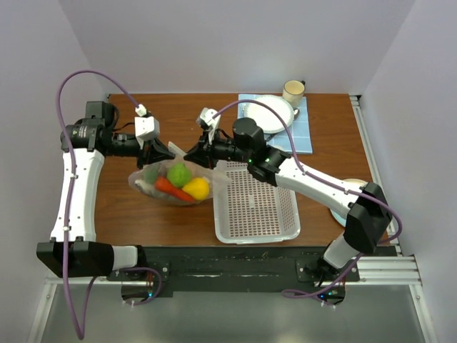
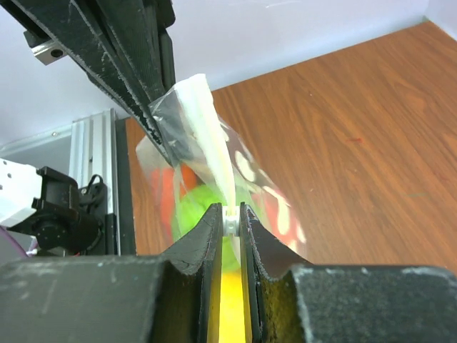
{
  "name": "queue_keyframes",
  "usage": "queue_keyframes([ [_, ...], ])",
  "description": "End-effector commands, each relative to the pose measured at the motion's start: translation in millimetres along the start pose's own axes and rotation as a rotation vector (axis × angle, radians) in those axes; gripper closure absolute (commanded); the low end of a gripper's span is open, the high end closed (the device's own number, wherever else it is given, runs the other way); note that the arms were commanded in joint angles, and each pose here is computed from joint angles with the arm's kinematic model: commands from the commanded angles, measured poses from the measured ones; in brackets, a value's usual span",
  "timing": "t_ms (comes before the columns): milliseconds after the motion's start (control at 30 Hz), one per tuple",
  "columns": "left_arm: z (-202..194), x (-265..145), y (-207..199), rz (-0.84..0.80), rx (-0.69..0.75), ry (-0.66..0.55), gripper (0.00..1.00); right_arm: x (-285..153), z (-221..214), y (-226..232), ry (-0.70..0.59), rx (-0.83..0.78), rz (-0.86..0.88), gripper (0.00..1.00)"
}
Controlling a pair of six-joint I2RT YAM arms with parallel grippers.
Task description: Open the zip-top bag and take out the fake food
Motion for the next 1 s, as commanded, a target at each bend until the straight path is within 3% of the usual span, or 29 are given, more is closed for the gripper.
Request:
queue_keyframes([
  [0, 7, 1, 2, -0.012, -0.005, -0.046, 1.00, 0, 12, 0, -0.026, 0.005, 0.019, 0.90],
  [100, 3, 2, 5, -0.013, -0.014, -0.040, 1.00, -3, 22, 3, -0.031, -0.002, 0.027, 0.92],
  [267, 2, -8, 18, 0.043, 0.007, -0.009, 1.00, -23, -13, 9, 0.055, 0.021, 0.017, 0.93],
  [500, 8, -44, 68, 0.177, -0.025, -0.033, 1.00, -56, -57, 16, 0.096, 0.074, -0.037, 0.93],
  [967, 1, -51, 76, 0.201, -0.039, -0.046, 1.00, -74, -99, 20, 0.187, 0.144, -0.068, 0.90],
])
Point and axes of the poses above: each gripper's point midway between its finger pads, its own x axis out along the fingers, its own y axis along the line the jaws close on, z = x × y, the point moved 3 cm from there along -x, back along the fingers, and after that the axes turned 1 degree about -x, right-handed, at the moved point
